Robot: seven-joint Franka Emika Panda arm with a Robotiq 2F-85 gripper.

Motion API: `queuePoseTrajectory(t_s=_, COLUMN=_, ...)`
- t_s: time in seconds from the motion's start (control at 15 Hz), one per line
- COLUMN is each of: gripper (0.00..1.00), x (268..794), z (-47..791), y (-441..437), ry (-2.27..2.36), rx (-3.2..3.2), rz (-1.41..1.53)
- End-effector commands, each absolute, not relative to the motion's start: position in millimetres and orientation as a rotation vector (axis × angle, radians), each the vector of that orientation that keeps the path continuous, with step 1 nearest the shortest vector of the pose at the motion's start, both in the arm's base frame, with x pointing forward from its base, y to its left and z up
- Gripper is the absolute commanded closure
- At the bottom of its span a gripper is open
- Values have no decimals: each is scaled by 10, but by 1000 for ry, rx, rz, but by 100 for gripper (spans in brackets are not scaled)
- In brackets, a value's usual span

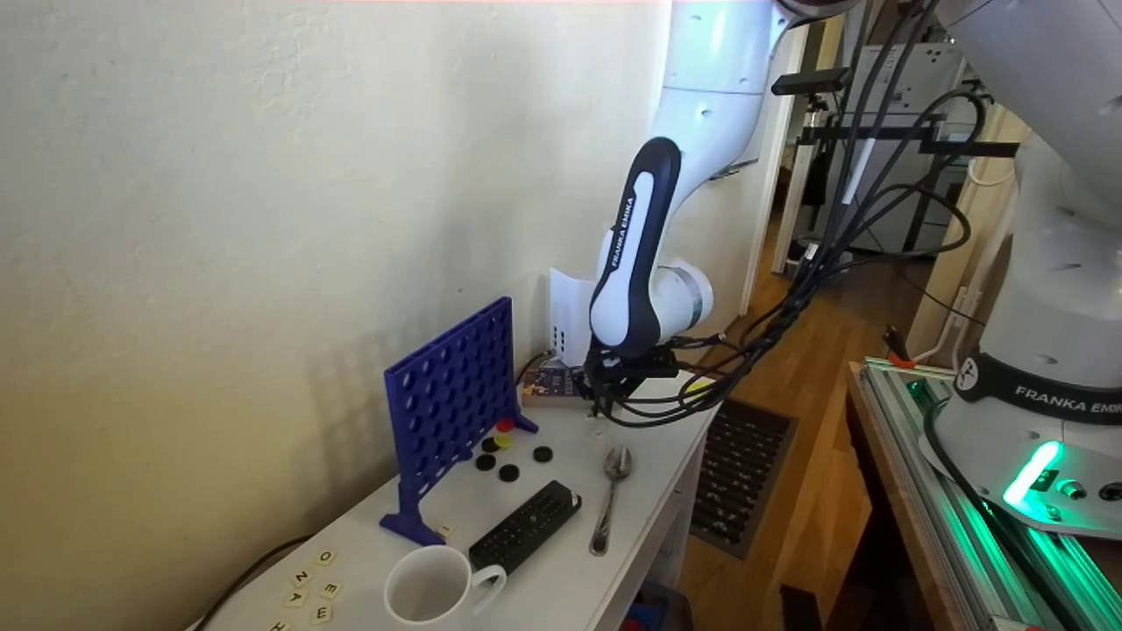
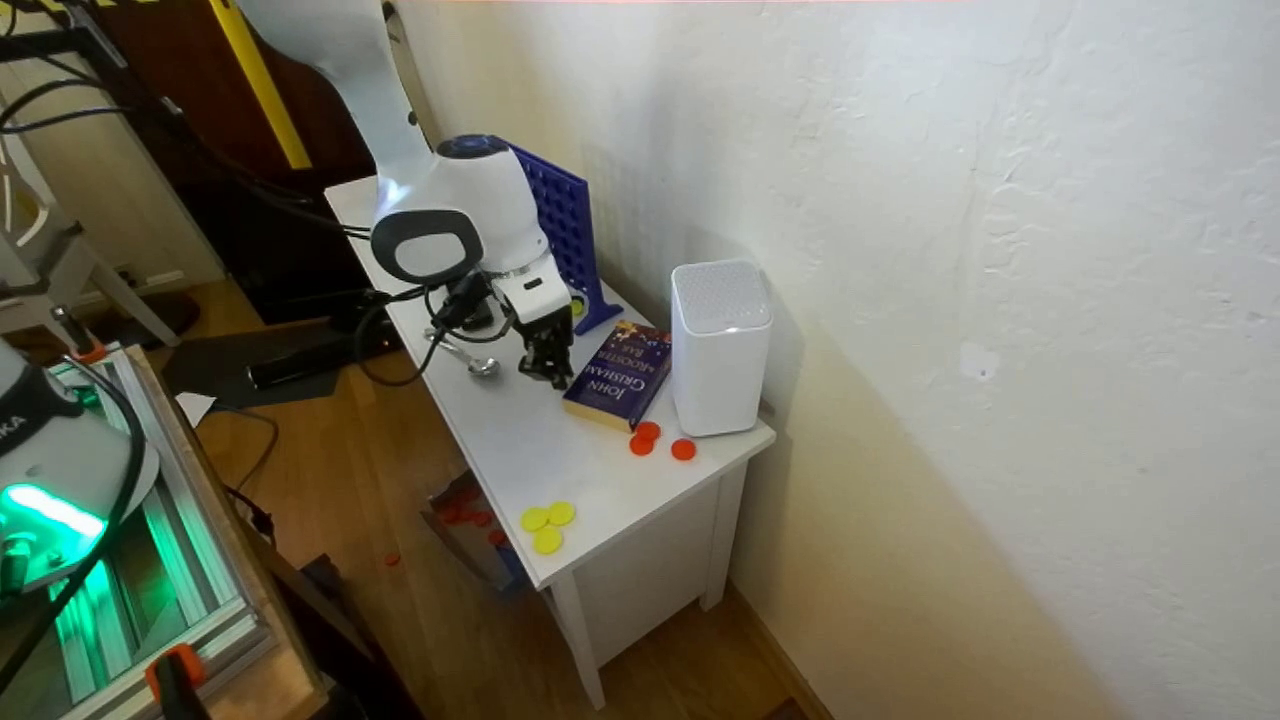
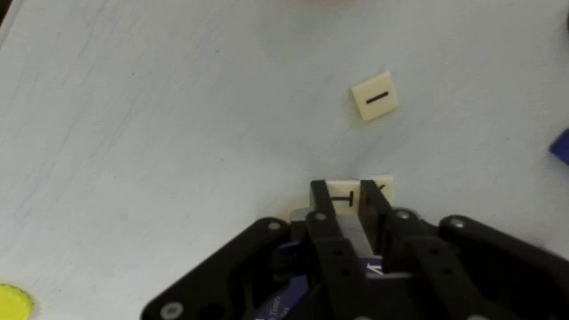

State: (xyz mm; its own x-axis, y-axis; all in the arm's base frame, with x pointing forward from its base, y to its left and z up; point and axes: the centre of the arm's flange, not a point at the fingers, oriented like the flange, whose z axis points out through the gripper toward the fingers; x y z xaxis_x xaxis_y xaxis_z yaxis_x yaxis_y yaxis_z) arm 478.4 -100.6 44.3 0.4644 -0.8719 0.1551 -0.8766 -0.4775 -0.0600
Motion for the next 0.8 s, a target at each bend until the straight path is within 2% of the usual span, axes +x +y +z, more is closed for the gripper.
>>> queuePoseTrajectory(t_s=0.0, gripper=95, x=4918, z=401, y=-1010, ry=-1643, rx=2622, rz=242)
queuePoseTrajectory(t_s=0.73, gripper=95, x=5131, z=353, y=-965, ry=-1633, rx=2671, rz=192)
